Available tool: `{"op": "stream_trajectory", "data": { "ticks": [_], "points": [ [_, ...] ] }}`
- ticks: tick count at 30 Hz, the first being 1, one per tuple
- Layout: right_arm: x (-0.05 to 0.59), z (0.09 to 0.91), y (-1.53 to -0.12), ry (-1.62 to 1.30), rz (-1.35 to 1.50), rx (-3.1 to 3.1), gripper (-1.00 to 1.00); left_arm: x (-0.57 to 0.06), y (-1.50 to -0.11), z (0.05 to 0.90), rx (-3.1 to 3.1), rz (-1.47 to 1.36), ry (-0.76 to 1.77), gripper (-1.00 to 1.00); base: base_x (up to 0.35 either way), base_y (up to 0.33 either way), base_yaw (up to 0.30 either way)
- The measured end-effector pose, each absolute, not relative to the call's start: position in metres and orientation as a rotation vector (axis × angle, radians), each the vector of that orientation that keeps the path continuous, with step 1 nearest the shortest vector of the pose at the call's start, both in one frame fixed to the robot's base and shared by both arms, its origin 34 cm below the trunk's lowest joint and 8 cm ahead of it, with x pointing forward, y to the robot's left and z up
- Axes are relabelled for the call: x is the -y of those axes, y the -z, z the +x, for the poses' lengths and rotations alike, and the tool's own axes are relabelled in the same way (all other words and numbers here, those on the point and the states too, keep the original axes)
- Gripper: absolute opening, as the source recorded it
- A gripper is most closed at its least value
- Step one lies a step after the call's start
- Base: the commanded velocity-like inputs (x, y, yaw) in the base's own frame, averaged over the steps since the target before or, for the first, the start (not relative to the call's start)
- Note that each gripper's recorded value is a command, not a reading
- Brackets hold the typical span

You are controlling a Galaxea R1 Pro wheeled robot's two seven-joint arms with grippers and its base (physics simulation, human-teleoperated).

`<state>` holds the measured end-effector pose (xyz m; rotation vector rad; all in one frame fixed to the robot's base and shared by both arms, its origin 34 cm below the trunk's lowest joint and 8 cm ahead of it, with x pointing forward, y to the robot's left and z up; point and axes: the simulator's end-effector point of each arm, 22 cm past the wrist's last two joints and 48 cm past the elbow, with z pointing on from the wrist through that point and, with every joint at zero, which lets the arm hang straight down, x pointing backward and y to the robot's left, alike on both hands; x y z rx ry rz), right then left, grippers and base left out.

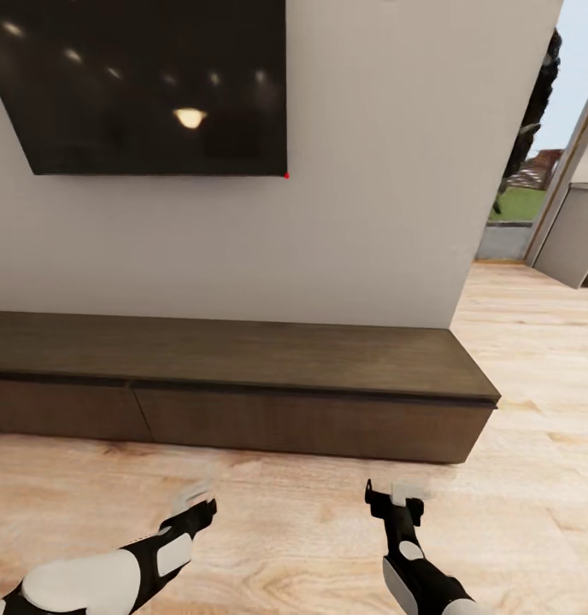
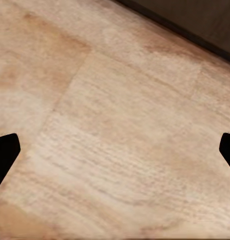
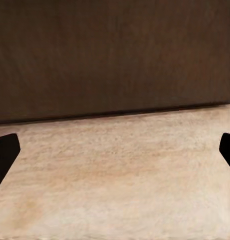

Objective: Place each of the two pumpkins and all three candles from the living room inside a cabinet in the living room (use any cabinet), then make sure every cabinet is closed, and position the cauldron so it is next to a table in the living room.

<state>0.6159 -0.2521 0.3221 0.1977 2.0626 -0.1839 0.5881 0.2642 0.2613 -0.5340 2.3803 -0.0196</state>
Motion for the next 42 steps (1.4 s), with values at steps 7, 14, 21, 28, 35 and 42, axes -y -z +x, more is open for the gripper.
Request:
{"op": "stream_trajectory", "data": {
  "ticks": [7, 14, 21, 28, 35, 42],
  "points": [
    [0.257, 0.583, -0.312, 0.196, 0.201, -2.044, 1.0, -0.271, -0.247, 0.554, -2.384, -0.544, -0.008, 1.0, -0.009, -0.001, 0.0],
    [0.26, 0.564, -0.309, 0.205, 0.203, -2.042, 1.0, -0.272, -0.254, 0.548, -2.354, -0.544, -0.012, 1.0, 0.0, 0.0, 0.0],
    [0.274, 0.547, -0.313, 0.225, 0.222, -1.992, 1.0, -0.274, -0.238, 0.505, -2.402, -0.549, -0.033, 1.0, 0.0, 0.0, 0.099],
    [0.283, 0.55, -0.339, 0.23, 0.24, -1.882, 1.0, -0.3, -0.235, 0.48, -2.41, -0.555, -0.083, 1.0, 0.0, 0.0, 0.23],
    [0.287, 0.551, -0.354, 0.237, 0.239, -1.88, 1.0, -0.303, -0.252, 0.484, -2.405, -0.554, -0.086, 1.0, 0.0, 0.0, 0.257],
    [0.291, 0.553, -0.369, 0.245, 0.235, -1.885, 1.0, -0.302, -0.268, 0.488, -2.408, -0.551, -0.081, 1.0, 0.0, 0.232, 0.091]
  ]
}}
